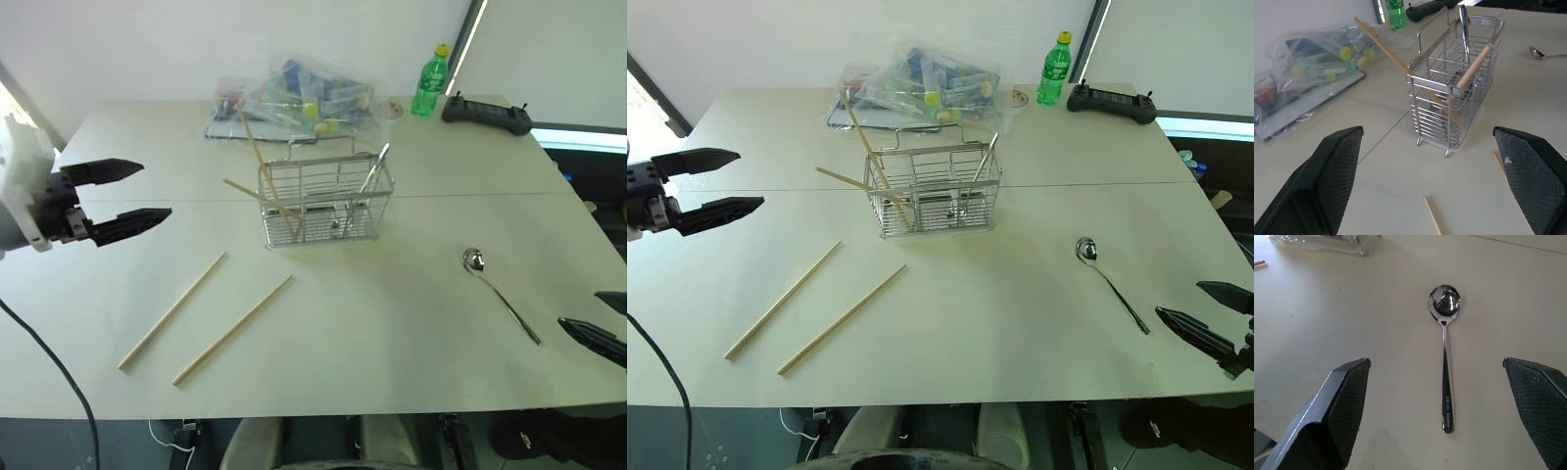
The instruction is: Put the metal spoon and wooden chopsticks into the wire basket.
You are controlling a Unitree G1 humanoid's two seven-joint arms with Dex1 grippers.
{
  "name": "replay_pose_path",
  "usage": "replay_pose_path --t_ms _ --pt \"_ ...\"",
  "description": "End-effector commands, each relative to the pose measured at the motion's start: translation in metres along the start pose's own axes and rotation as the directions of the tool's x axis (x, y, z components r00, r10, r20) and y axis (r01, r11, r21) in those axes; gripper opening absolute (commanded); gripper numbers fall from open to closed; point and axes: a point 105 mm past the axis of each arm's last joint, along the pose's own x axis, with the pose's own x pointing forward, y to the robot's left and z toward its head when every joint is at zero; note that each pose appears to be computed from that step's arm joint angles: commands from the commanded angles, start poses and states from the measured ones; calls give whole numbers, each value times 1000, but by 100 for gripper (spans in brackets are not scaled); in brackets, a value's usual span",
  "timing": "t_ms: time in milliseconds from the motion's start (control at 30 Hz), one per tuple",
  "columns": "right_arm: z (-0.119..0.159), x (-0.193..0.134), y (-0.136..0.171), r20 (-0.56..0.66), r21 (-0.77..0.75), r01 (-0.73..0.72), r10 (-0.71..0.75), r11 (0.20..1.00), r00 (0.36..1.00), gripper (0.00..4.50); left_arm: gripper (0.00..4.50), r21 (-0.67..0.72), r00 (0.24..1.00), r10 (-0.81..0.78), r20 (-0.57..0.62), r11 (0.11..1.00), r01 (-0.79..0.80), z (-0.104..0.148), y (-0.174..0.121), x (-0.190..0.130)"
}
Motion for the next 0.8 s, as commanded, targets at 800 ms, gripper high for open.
replay_pose_path --t_ms 800 --pt "29 17 -1 65 -89 31 -25 996 998 448 450 -10 992 -85 96 996 86 27 -35 26"
